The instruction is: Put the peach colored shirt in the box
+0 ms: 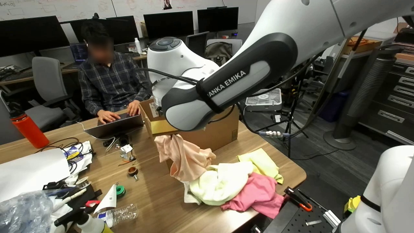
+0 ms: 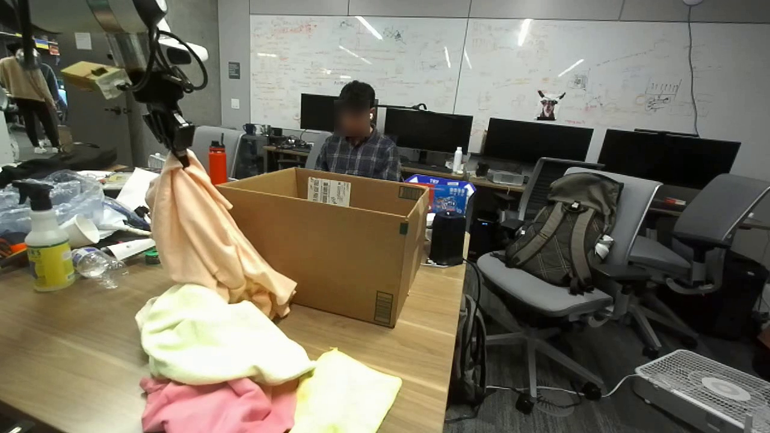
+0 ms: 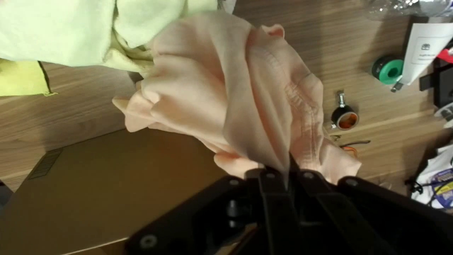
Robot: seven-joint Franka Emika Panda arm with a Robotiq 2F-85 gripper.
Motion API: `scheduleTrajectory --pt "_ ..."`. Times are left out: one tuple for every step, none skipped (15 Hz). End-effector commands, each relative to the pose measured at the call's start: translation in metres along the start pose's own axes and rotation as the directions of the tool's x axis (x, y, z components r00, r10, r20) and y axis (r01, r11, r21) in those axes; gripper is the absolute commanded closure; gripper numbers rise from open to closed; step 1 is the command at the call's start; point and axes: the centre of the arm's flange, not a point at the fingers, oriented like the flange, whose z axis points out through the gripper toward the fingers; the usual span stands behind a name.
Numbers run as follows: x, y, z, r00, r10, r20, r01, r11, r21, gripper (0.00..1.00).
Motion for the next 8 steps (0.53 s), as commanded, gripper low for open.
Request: scheduleTrajectory --pt "0.011 -0.022 -0.042 0.994 0.074 -0.074 -0.07 0.996 0.063 0.98" --pt "0.014 -0.028 -0.052 0.992 0.094 -0.085 -0.087 0.993 0.08 0.98" --pt "0.018 -0.033 -0.062 0.988 0.117 -0.098 -0.107 0.989 0.1 0.98" --pt "0.023 -0.039 -0.076 0.984 0.144 -0.107 -0.131 0.984 0.119 0.98" --pt "0.028 -0.043 -0.087 0.979 0.17 -0.116 -0.154 0.979 0.136 0.98" --pt "0.032 -0.047 -0.1 0.972 0.2 -0.123 -0.18 0.971 0.157 0.98" --pt "0.036 -0.049 -0.108 0.966 0.223 -0.129 -0.199 0.964 0.177 0.98" --pt "0.04 -0.051 -0.117 0.961 0.243 -0.134 -0.215 0.957 0.192 0.98"
